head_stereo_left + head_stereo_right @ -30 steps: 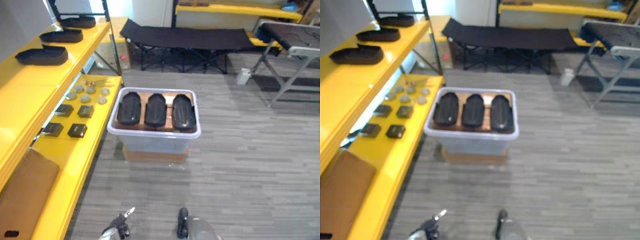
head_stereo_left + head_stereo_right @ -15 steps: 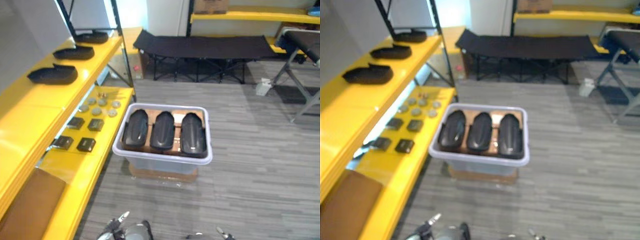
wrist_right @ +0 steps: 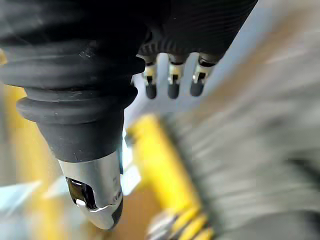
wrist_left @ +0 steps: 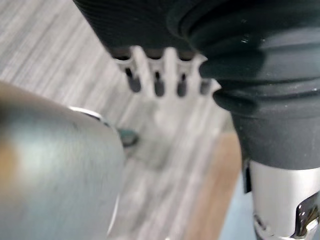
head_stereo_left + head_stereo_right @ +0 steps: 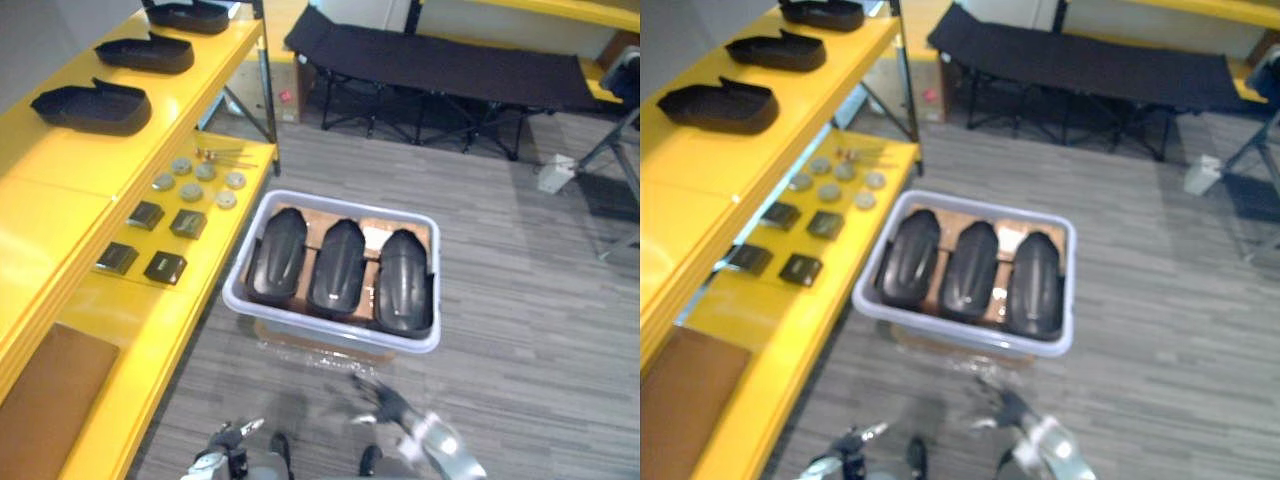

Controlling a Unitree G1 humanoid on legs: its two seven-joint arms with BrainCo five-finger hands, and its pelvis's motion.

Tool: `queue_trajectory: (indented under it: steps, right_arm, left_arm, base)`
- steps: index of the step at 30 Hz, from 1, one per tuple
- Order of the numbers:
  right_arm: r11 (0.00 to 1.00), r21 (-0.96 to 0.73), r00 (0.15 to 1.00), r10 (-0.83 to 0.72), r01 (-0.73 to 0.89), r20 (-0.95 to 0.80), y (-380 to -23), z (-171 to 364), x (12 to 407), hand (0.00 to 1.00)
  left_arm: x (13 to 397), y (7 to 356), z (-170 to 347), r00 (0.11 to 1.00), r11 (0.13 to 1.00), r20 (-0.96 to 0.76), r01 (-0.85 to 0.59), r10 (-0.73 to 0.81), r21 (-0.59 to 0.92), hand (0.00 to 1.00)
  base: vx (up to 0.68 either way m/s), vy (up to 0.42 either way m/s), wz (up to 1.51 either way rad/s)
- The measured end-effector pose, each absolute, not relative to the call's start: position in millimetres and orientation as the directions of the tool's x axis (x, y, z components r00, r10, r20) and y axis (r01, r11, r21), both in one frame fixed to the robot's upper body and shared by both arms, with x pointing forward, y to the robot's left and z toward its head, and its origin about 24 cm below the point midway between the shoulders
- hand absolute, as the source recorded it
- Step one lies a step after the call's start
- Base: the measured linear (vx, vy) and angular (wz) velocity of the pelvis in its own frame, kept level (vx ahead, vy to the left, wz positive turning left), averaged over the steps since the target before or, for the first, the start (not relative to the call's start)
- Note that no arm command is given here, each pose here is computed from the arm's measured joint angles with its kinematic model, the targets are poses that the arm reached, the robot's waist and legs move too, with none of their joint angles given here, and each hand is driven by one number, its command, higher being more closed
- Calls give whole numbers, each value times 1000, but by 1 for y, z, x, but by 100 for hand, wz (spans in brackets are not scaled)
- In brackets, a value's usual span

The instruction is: Walk over and take plastic housings, then place them on the shelf

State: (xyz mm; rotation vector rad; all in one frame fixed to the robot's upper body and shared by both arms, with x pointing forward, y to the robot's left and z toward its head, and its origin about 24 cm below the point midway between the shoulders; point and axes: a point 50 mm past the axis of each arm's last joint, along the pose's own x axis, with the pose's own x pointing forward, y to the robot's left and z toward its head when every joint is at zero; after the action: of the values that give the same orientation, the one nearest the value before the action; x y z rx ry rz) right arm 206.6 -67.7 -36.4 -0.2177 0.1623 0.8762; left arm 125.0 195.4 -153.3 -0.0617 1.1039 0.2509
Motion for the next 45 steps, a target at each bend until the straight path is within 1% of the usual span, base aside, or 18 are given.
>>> queue_trajectory:
  steps: [2, 3, 4, 5, 6, 7, 9, 13, 15, 16, 22, 25, 29, 32, 34, 38, 43, 45]
  right_arm:
    - [669, -95, 676, 731, -737, -92, -63, -7, 220, 0]
    - [768, -73, 768, 639, -636, 30, -72, 20, 238, 0]
    - [812, -60, 809, 584, -581, 74, -80, 31, 247, 0]
    - [882, -32, 872, 470, -471, 136, -95, 45, 261, 0]
    - [952, 30, 936, 292, -304, 198, -121, 62, 276, 0]
    - [984, 114, 968, 105, -133, 227, -148, 72, 286, 0]
    - [972, 217, 972, -131, 87, 195, -184, 74, 290, 0]
    - [894, 229, 922, -385, 385, -46, -229, 38, 284, 0]
    - [868, 233, 899, -425, 438, -105, -241, 26, 280, 0]
    - [828, 286, 875, -447, 483, -185, -247, 11, 277, 0]
    - [824, 288, 873, -452, 488, -184, -248, 10, 275, 0]
    - [774, 313, 835, -515, 550, -195, -260, 2, 260, 0]
    - [655, 356, 741, -635, 666, -218, -291, -3, 240, 0]
    - [547, 345, 638, -724, 763, -264, -318, -4, 234, 0]
    - [499, 330, 585, -770, 801, -255, -341, 10, 239, 0]
    - [499, 348, 574, -805, 793, -153, -370, 53, 258, 0]
    - [531, 375, 575, -818, 760, -6, -391, 113, 280, 0]
    - [566, 329, 583, -810, 756, 54, -396, 135, 289, 0]
  left_arm:
    - [126, 195, -153, 430, 971, -886, -222, 175, 84, 0]
    - [124, 196, -153, 427, 970, -886, -228, 181, 88, 0]
    - [124, 196, -153, 426, 969, -886, -232, 184, 90, 0]
    - [123, 197, -153, 427, 965, -883, -243, 193, 94, 0]
    - [122, 198, -153, 423, 957, -881, -272, 213, 102, 0]
    - [120, 199, -153, 421, 950, -877, -291, 230, 109, 0]
    - [118, 202, -152, 433, 944, -866, -308, 252, 121, 0]
    - [114, 203, -151, 441, 944, -859, -304, 261, 131, 0]
    - [115, 203, -150, 461, 950, -847, -276, 266, 148, 0]
    - [77, 226, -154, 389, 934, -861, -269, 329, 235, 0]
    - [77, 225, -154, 389, 935, -862, -269, 326, 232, 0]
    - [76, 221, -155, 388, 935, -864, -280, 319, 219, 0]
    - [83, 221, -150, 416, 916, -853, -371, 313, 155, 0]
    - [105, 227, -140, 488, 900, -808, -420, 330, 114, 0]
    - [123, 226, -135, 536, 906, -781, -414, 321, 88, 0]
    - [135, 220, -132, 575, 922, -767, -384, 284, 53, 0]
    - [144, 207, -132, 604, 948, -770, -319, 205, 2, 0]
    - [148, 203, -133, 611, 955, -770, -296, 184, -6, 0]
  base:
    - [36, -36, 14]
    - [2, 5, 4]
    - [-22, 29, -3]
    - [-53, 64, -12]
    - [-84, 91, -13]
    - [-86, 81, -9]
    - [-84, 83, -13]
    - [-114, 60, -15]
    - [-85, 16, 8]
    - [-30, 6, 8]
    - [0, 0, 1]
    - [0, 0, 1]
    - [-6, 37, -3]
    - [-59, 25, -1]
    - [-112, 0, -8]
    - [-94, 1, -4]
    - [-44, -10, 0]
    - [-3, -1, 3]
